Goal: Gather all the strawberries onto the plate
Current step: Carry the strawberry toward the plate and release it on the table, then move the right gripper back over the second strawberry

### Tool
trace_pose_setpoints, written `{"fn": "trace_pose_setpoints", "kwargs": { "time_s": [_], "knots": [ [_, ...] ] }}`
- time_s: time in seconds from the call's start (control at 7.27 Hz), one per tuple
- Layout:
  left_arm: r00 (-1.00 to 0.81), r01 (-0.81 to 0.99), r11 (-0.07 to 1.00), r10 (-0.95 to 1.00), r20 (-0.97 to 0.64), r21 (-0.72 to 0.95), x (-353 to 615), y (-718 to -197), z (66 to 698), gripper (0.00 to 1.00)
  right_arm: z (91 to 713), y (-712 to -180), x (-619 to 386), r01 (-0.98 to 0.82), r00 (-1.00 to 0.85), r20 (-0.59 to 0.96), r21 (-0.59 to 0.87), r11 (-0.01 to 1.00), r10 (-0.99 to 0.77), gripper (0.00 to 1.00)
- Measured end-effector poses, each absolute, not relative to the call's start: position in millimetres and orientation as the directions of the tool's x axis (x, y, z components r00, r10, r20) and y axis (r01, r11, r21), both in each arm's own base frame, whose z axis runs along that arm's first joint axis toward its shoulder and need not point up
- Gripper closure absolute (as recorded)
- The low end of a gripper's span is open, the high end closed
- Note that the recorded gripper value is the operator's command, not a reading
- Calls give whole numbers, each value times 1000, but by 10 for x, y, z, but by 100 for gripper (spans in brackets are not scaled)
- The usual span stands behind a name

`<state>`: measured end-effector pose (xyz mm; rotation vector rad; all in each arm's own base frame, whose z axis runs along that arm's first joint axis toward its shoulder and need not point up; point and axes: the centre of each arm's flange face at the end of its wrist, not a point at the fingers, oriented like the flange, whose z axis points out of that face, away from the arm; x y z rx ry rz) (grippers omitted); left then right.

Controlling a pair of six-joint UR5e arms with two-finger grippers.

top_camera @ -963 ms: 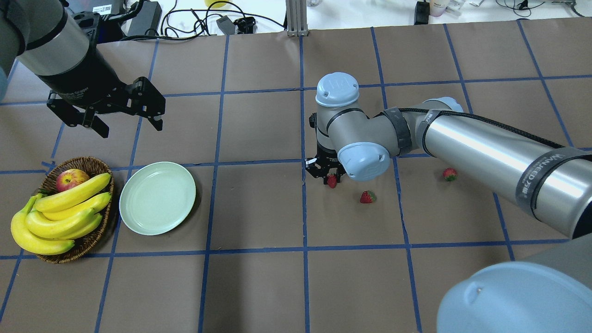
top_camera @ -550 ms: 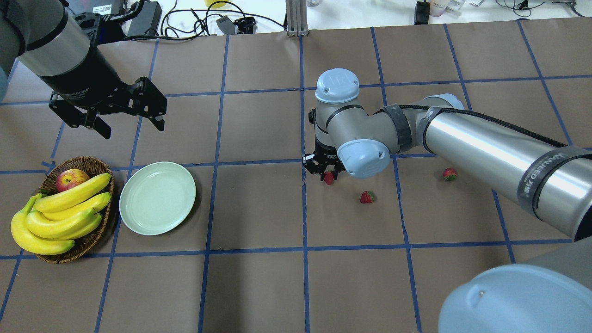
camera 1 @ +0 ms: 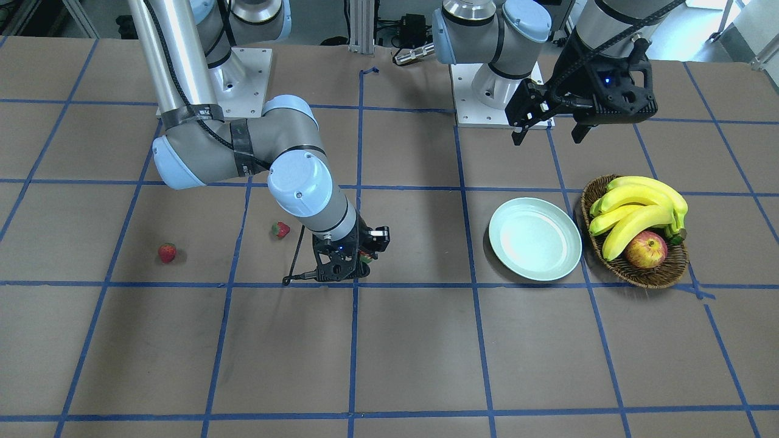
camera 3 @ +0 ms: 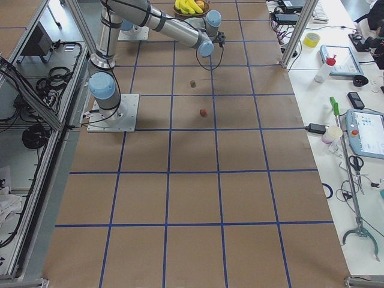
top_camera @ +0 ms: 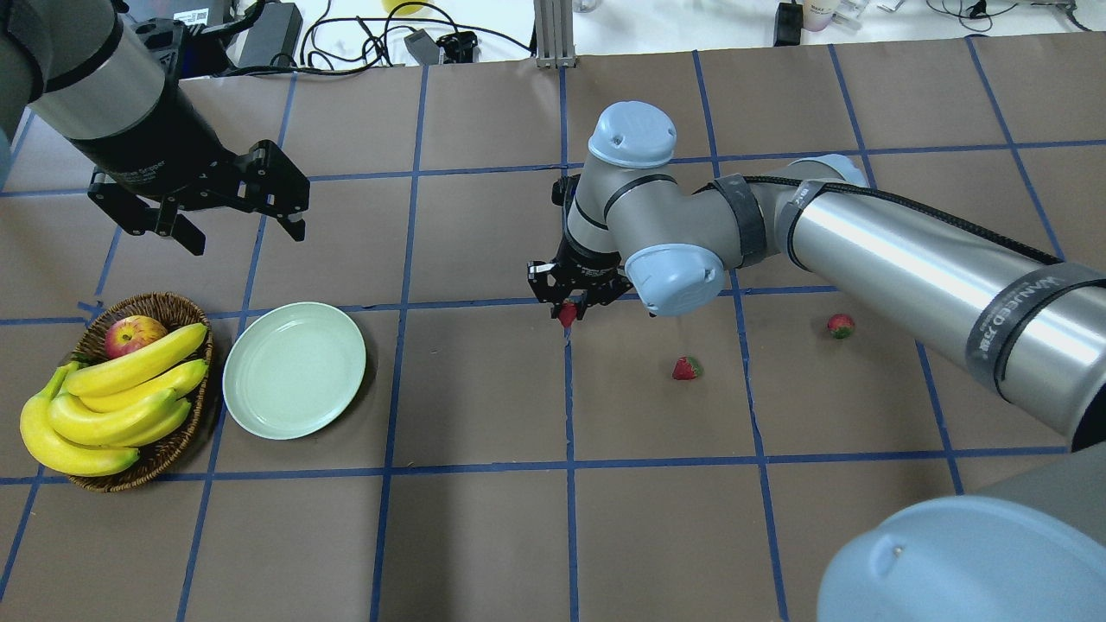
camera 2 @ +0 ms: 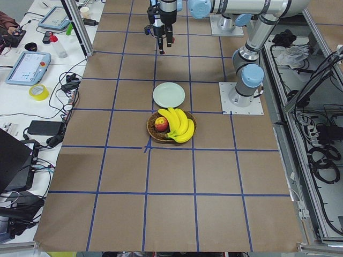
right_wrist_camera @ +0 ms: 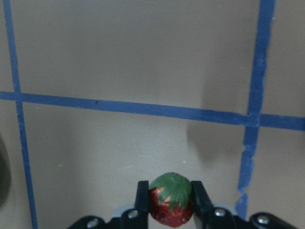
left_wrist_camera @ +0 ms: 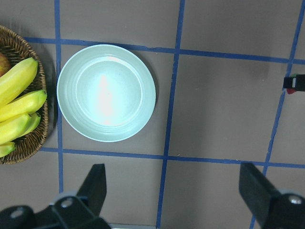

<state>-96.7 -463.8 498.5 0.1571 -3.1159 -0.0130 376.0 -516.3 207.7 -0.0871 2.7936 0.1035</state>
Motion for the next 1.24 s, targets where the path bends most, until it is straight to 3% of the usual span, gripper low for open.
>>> {"fn": "trace_pose_setpoints", "kwargs": {
  "time_s": [0.14, 0.28, 0.41, 0.96, 1.24],
  "knots": [
    [-994, -104, 995, -104, 22, 11, -961, -4638, 4980, 0, 2004, -5066, 3939, -76, -938, -343, 64, 995, -49, 80],
    [-994, -105, 994, -105, 22, 13, -962, -4630, 4979, 0, 1951, -4975, 4064, -69, -939, -341, 76, 995, -39, 28],
    [-994, -106, 994, -107, 22, 13, -961, -4625, 4977, 0, 1917, -4910, 4137, -57, -942, -334, 87, 995, -25, 0],
    [-994, -108, 994, -108, 22, 16, -972, -4593, 4990, 0, 2091, -4923, 4095, -23, -967, -254, 39, 999, -13, 0],
    [-994, -107, 994, -107, 22, 16, -978, -4594, 4989, 0, 2464, -4964, 3779, -51, -993, -107, -18, 999, -53, 0]
  ]
}}
